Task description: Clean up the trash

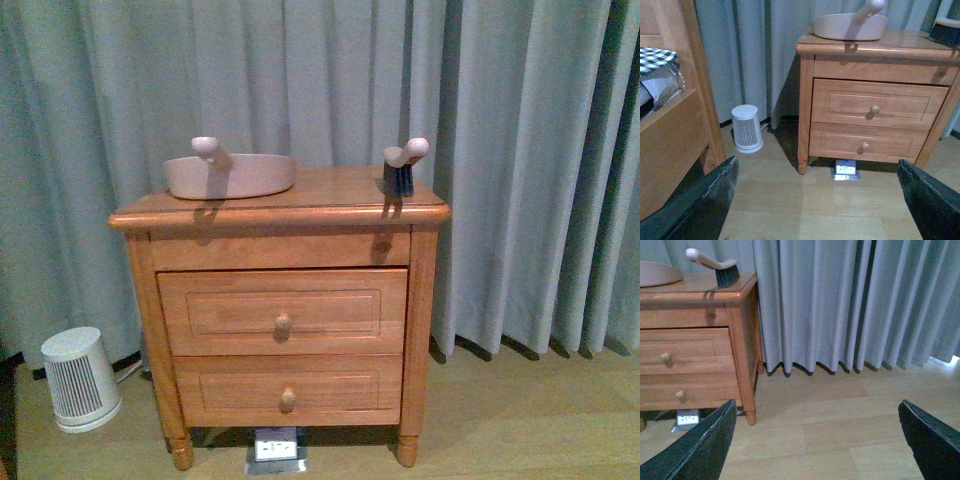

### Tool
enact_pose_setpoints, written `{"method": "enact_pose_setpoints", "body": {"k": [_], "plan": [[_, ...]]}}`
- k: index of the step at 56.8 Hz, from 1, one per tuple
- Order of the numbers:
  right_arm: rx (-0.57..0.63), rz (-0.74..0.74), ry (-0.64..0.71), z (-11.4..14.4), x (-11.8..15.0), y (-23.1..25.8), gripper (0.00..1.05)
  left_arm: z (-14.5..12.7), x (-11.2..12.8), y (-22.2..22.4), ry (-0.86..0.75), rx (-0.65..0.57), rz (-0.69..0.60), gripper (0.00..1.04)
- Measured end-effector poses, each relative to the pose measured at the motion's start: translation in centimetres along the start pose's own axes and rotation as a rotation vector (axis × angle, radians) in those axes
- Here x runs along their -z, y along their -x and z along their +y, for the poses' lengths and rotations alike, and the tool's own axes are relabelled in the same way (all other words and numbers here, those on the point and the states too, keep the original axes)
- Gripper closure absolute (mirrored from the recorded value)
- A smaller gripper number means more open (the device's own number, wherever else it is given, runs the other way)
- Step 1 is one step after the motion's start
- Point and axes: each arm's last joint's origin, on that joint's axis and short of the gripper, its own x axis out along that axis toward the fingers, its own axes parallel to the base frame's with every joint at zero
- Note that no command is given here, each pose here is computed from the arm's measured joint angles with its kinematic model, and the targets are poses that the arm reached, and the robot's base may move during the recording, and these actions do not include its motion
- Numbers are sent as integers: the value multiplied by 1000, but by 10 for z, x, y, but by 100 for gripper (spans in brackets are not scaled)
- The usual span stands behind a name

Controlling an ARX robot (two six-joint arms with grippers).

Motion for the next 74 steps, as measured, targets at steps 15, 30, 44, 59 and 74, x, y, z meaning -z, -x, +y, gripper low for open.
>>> {"method": "enact_pose_setpoints", "body": {"k": [15,30,44,59,74], "plan": [[0,0,0,0,0,0,7,0,0,0,0,0,0,8],[0,0,0,0,0,0,7,0,0,0,0,-1,0,8],[0,0,0,0,0,0,7,0,0,0,0,0,0,8],[0,0,0,0,0,0,7,0,0,0,0,-1,0,8],[0,0,-1,0,0,0,7,0,0,0,0,0,0,8]]}}
